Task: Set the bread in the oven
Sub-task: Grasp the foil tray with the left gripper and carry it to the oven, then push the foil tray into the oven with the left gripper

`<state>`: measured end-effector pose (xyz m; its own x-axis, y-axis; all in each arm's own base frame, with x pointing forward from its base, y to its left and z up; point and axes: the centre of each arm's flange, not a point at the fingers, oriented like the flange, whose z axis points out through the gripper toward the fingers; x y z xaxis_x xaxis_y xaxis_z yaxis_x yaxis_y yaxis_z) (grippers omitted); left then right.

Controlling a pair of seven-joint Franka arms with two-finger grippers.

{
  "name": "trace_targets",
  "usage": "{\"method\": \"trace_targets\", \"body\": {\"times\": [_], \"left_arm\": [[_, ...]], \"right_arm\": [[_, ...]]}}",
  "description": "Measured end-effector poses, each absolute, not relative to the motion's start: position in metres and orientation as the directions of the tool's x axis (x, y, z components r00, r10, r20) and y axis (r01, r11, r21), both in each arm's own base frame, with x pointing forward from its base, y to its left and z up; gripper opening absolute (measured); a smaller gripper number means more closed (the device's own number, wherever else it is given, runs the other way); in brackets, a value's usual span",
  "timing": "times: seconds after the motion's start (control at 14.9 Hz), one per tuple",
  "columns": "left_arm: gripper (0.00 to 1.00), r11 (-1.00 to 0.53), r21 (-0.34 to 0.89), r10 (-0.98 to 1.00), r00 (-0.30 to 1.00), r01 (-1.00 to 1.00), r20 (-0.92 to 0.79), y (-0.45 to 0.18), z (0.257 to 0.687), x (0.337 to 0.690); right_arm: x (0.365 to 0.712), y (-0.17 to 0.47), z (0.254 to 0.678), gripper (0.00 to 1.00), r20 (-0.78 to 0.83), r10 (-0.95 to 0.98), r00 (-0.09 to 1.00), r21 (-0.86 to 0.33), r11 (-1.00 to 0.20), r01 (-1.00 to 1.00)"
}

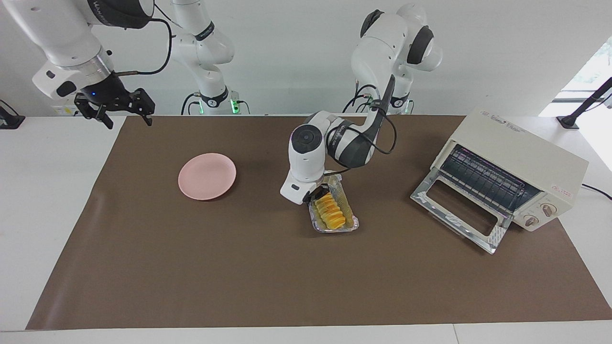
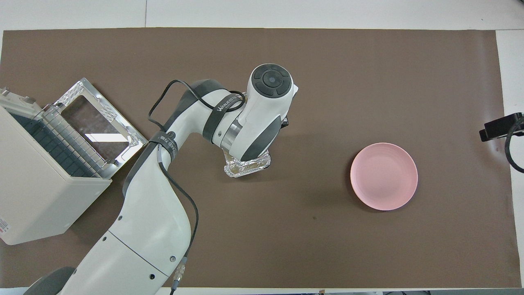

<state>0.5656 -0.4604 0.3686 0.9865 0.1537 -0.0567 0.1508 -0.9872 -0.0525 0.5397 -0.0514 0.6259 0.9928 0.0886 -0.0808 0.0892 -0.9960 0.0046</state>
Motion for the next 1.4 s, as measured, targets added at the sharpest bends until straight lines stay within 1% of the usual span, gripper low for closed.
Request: {"method": "trace_targets", "body": {"times": [0.2,0.33,0.47,0.67,0.8,1.0,1.4], "left_arm": [[0.02,-0.968,-0.065,0.243,0.97,0.242,-0.007,-0.414,0.427,0.588],[0.02,-0.941,-0.09,0.326,0.945,0.326,0.01,-0.361,0.462,0.607],[0.02,-0.9,-0.113,0.421,0.907,0.421,0.026,-0.298,0.479,0.631],[0.02,-0.828,-0.146,0.542,0.84,0.541,0.04,-0.2,0.473,0.665],[0.02,-0.804,-0.171,0.577,0.817,0.57,0.013,-0.141,0.459,0.677],[0.02,-0.787,-0.222,0.595,0.803,0.576,-0.026,-0.094,0.435,0.674],[0.02,-0.748,-0.315,0.632,0.772,0.585,-0.069,-0.047,0.415,0.649]], "right_arm": [[0.54,-0.053,0.626,1.0,-0.08,0.086,0.993,0.005,-0.996,0.087],[0.54,-0.053,0.626,1.0,-0.08,0.085,0.993,0.005,-0.996,0.086],[0.539,-0.053,0.625,1.0,-0.085,0.084,0.993,0.004,-0.996,0.085],[0.539,-0.053,0.625,1.0,-0.089,0.086,0.992,0.003,-0.996,0.087],[0.539,-0.052,0.625,1.0,-0.09,0.087,0.992,0.003,-0.996,0.087],[0.539,-0.052,0.625,1.0,-0.09,0.087,0.992,0.003,-0.996,0.087],[0.539,-0.052,0.625,1.0,-0.09,0.087,0.992,0.003,-0.996,0.087]]}}
